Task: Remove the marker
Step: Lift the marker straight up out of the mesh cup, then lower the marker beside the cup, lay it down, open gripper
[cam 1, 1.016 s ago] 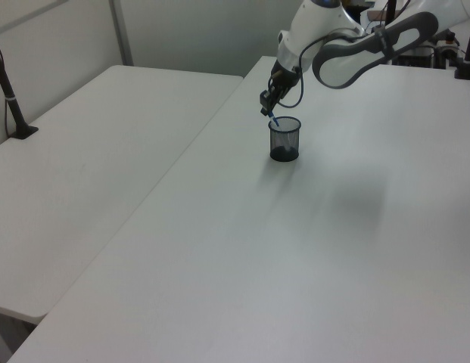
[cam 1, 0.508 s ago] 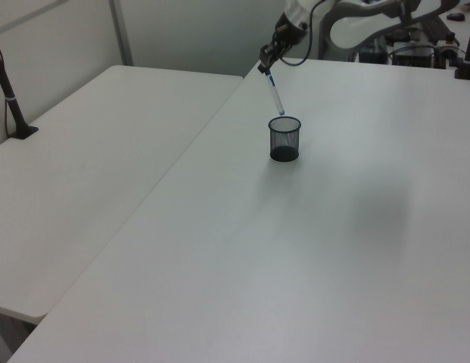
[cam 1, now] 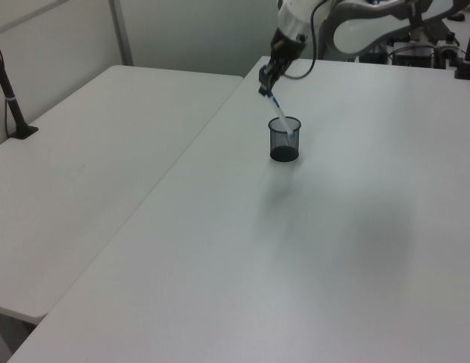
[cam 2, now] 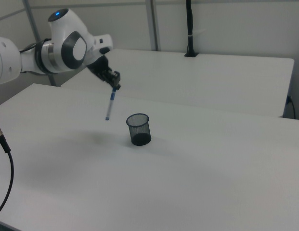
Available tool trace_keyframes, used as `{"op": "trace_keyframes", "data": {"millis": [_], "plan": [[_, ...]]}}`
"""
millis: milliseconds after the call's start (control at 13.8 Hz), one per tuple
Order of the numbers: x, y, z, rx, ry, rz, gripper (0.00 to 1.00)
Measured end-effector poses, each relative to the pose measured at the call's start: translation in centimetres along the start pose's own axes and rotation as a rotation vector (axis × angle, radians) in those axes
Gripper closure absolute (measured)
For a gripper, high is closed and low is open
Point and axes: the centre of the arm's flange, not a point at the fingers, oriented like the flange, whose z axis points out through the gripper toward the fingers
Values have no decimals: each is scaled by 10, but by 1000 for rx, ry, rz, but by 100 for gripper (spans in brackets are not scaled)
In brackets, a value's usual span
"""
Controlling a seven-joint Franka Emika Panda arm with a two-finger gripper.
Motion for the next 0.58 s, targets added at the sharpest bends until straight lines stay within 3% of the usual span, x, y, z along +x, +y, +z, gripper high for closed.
{"op": "trace_keyframes", "data": {"millis": [580], "plan": [[-55,-59,103,-1,-172,-85,82]]}}
